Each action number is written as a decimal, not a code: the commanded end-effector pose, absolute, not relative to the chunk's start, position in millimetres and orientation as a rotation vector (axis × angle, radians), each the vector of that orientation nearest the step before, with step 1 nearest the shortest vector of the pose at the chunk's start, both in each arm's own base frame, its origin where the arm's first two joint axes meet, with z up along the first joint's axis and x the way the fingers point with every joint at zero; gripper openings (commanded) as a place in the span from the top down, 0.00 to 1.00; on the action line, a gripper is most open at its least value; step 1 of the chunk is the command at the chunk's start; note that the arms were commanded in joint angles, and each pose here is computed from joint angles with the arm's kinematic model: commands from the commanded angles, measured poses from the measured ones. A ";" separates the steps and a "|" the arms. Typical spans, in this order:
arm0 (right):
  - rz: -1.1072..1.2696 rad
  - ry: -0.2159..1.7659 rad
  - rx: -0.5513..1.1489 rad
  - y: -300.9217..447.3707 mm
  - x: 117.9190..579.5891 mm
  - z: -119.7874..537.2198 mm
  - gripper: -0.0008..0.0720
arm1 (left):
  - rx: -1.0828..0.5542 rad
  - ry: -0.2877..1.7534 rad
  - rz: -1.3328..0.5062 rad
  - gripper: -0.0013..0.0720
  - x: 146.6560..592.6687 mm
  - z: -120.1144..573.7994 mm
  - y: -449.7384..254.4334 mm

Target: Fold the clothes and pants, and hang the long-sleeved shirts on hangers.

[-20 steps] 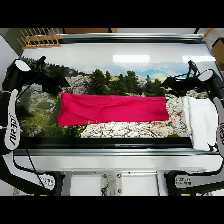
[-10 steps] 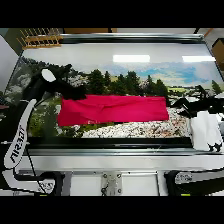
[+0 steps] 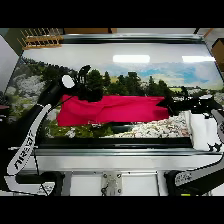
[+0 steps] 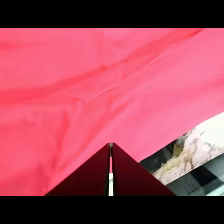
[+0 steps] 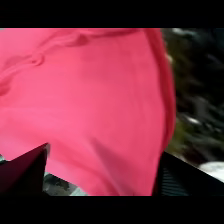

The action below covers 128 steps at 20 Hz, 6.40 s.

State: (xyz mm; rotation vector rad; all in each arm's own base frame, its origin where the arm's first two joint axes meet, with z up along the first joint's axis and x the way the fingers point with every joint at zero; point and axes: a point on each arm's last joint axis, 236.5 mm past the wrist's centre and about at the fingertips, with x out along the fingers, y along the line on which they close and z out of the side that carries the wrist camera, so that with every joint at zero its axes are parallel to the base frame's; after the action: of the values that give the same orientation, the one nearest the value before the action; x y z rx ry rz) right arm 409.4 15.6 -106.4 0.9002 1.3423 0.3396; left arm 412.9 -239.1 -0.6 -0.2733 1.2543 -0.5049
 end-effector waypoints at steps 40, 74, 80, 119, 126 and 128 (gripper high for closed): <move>0.563 1.123 -0.049 166.4 416.9 155.6 0.97 | -0.186 1.304 -0.685 0.97 448.1 -77.2 -415.1; 0.562 1.336 0.335 215.2 413.3 -10.1 0.04 | -0.269 1.074 -0.274 0.97 479.3 90.0 -119.3; 0.381 1.427 0.742 122.9 422.1 -79.5 0.04 | -0.224 1.152 -0.339 0.97 423.7 45.2 -163.2; -0.363 0.811 0.622 -219.8 342.0 151.4 0.97 | -0.211 1.134 -0.374 0.97 421.4 45.1 -182.4; -0.612 1.108 0.631 -223.4 256.2 96.6 0.97 | -0.210 1.137 -0.374 0.97 421.2 44.2 -182.5; -0.618 1.170 0.653 -215.2 243.8 72.8 0.97 | -0.210 1.136 -0.374 0.97 421.3 44.2 -182.5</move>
State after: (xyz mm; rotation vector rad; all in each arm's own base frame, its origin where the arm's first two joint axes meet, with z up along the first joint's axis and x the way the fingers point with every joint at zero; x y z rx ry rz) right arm 273.5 -219.3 101.2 0.6417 1.0602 -0.5530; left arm 421.5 -182.2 44.8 -0.2111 1.1347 -0.3735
